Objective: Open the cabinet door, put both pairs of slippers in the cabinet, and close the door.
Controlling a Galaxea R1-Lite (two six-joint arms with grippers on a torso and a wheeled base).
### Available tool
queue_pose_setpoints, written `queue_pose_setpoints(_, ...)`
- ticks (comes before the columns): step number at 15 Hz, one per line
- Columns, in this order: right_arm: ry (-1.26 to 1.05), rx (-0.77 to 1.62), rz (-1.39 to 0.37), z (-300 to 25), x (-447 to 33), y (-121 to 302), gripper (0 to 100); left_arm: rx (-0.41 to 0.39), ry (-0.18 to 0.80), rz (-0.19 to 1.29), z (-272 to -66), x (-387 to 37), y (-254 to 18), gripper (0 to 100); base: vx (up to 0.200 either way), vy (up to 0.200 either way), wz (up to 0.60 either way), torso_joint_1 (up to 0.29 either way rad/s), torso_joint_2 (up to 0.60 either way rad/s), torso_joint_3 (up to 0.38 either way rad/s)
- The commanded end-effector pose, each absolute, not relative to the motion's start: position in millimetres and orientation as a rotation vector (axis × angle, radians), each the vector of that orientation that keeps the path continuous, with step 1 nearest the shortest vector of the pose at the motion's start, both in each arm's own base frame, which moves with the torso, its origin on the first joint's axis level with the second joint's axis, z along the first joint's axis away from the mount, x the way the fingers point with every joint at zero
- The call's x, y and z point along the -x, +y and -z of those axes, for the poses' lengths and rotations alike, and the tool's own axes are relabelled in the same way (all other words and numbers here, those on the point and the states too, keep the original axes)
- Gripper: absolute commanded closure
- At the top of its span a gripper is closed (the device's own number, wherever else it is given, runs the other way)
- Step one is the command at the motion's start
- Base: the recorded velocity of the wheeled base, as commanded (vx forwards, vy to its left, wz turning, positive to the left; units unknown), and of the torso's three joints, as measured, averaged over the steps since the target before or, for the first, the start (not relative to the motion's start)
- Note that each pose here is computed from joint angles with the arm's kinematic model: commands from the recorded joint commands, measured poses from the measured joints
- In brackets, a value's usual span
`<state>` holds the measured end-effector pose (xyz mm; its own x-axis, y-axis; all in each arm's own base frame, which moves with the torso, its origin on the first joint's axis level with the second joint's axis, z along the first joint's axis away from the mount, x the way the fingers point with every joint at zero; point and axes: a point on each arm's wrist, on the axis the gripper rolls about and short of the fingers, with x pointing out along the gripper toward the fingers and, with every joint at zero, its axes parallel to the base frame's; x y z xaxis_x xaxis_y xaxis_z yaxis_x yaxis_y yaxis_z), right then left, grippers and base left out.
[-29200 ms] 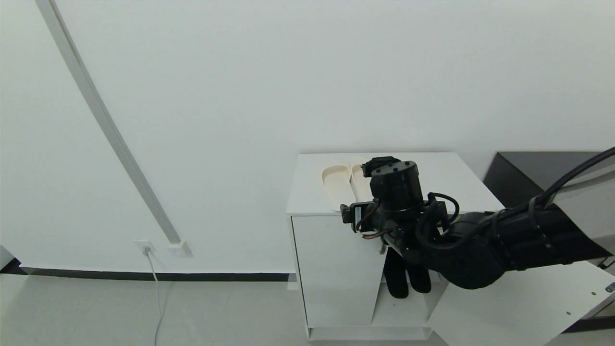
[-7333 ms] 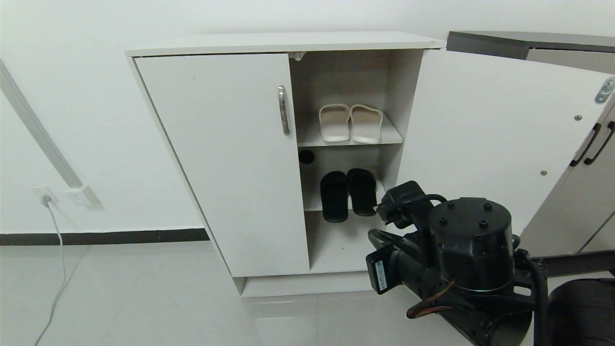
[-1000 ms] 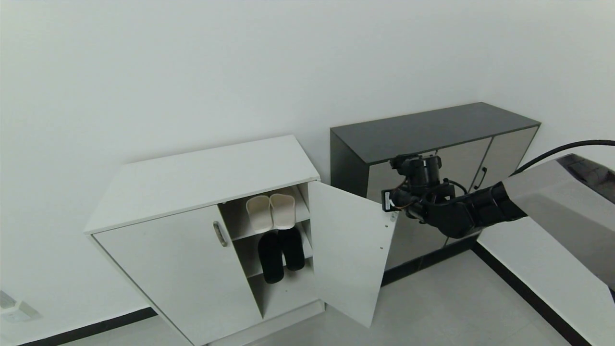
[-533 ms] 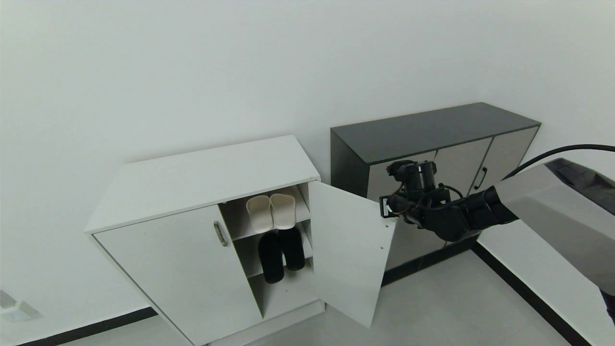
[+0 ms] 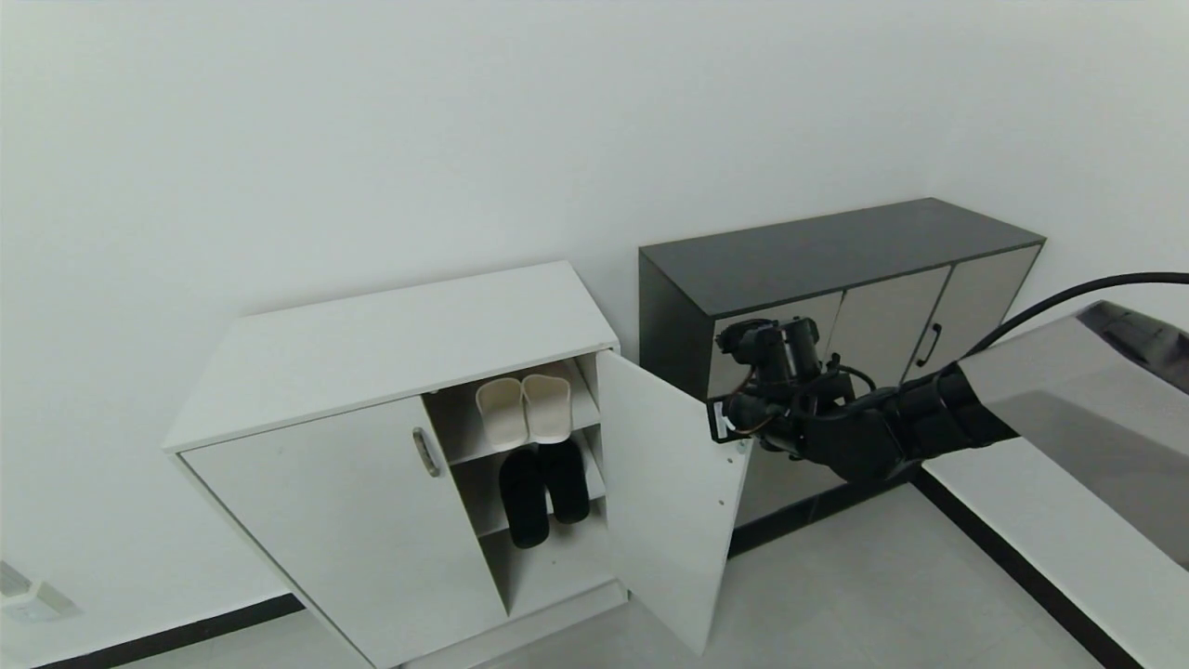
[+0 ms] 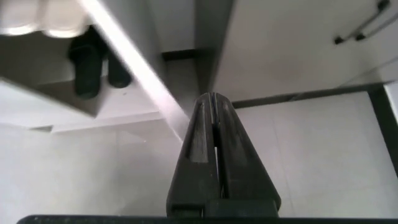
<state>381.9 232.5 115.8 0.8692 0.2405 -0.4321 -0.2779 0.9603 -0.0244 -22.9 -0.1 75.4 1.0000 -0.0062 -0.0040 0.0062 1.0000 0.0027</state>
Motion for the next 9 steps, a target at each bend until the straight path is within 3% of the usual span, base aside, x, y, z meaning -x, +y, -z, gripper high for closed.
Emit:
queue_pose_setpoints(1,0.413,0.087,-0.337,-136,-355,248,100,-0.003,0.005,0.006,-75,23,0,100,0.0,0.0,0.0,0.0,0.0,0.0)
queue_pose_setpoints(4,0.413,0.099,-0.392,-141,-334,261,100,-0.003,0.005,0.005,-75,23,0,100,0.0,0.0,0.0,0.0,0.0,0.0)
queue_pose_setpoints(9,0.418,0.092,-0.312,-133,-360,241,100,-0.002,0.005,0.005,-75,23,0,100,0.0,0.0,0.0,0.0,0.0,0.0)
